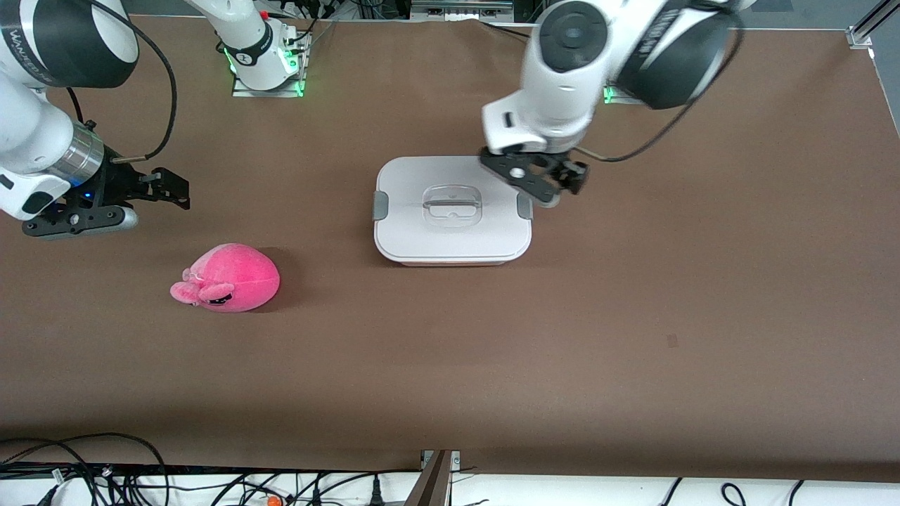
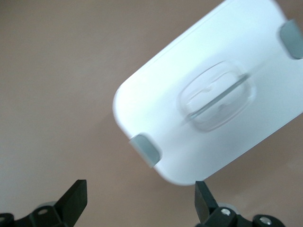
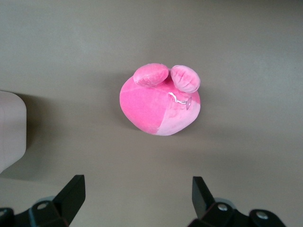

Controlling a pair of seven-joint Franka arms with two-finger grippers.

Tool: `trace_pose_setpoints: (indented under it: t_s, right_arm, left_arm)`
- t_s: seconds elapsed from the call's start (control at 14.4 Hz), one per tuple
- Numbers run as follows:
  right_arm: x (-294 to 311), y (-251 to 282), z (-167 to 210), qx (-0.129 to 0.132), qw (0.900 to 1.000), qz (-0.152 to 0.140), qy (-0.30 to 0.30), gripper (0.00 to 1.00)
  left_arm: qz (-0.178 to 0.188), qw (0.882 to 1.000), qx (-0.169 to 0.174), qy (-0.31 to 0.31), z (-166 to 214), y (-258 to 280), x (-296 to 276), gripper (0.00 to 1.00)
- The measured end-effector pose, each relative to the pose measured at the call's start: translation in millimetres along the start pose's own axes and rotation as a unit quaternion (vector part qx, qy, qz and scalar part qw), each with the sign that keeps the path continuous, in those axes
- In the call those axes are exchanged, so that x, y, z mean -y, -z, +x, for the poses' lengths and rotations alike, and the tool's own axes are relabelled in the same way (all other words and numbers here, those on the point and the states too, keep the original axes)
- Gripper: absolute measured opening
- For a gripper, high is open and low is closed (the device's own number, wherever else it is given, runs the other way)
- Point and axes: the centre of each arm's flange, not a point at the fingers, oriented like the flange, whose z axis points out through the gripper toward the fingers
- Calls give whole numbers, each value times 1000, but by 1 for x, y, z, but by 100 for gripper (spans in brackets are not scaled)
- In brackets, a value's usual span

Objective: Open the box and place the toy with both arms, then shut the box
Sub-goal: 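Lower the left gripper onto the lid handle and grasp it, then lift the lid with the left gripper while the right gripper nears the toy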

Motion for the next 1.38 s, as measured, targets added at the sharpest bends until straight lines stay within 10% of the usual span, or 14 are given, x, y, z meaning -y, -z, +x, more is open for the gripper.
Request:
trace_pose_setpoints:
  t_s: [0.76, 1.38]
  right_arm:
    - [2, 0, 0, -1, 1000, 0, 2, 100]
    - [1, -2, 0, 1, 1000, 0, 1, 100]
  left_arm:
    - [7, 963, -28, -267, 27, -62, -118, 100]
    - [11, 941, -30, -337, 58, -138, -112, 100]
